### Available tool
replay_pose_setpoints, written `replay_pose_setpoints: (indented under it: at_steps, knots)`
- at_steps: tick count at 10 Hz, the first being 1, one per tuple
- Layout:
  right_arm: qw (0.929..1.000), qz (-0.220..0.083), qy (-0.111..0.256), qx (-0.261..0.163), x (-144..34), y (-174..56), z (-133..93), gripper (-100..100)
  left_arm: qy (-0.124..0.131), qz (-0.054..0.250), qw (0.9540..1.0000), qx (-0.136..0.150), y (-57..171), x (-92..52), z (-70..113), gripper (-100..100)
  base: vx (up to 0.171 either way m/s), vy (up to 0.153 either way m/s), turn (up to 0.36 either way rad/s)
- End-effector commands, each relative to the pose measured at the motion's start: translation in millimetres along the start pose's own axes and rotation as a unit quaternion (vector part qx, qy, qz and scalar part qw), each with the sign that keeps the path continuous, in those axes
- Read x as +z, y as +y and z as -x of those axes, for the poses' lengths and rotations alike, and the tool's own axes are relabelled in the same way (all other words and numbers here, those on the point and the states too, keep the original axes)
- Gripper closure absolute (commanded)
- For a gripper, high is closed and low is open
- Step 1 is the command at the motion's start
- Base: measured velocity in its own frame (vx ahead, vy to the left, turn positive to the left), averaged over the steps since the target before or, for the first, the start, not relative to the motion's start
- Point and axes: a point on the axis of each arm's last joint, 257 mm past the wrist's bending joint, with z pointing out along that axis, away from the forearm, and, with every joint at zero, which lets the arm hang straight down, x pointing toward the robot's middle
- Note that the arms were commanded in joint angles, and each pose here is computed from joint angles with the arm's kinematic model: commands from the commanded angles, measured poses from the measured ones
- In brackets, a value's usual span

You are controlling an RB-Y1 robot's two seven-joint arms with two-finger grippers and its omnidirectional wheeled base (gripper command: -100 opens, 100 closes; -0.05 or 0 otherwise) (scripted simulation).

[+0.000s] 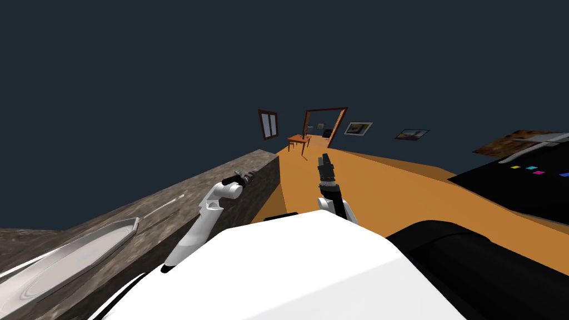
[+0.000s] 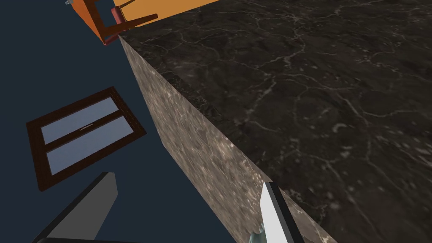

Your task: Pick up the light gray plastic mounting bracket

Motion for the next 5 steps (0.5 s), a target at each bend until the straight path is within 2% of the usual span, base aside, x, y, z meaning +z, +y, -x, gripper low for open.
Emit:
replay_pose_setpoints:
  at_steps: [1, 2, 3, 4, 5]
  knots:
    - [1.0, 0.0, 0.0, 0.0, 0.0, 0, 0, 0, 0.003, 0.023, 0.9997, 0.005, 13, -0.5, 0.8, -100, 0.046, 0.031, -0.035]
    - [1.0, 0.0, 0.0, 0.0, 0.0, 0, 0, 0, 0.003, 0.048, 0.9987, 0.015, 26, 0.4, 9.1, -100, 0.058, 0.031, -0.061]
    - [1.0, 0.0, 0.0, 0.0, 0.0, 0, 0, 0, 0.005, 0.054, 0.9984, 0.014, 30, 0.0, 8.3, -100, 0.047, 0.036, -0.033]
    - [1.0, 0.0, 0.0, 0.0, 0.0, 0, 0, 0, 0.005, 0.083, 0.9963, 0.023, 46, -0.7, 17.1, -100, 0.064, 0.038, -0.054]
    - [1.0, 0.0, 0.0, 0.0, 0.0, 0, 0, 0, 0.005, 0.084, 0.9962, 0.023, 46, -0.8, 17.0, -100, 0.052, 0.034, -0.03]
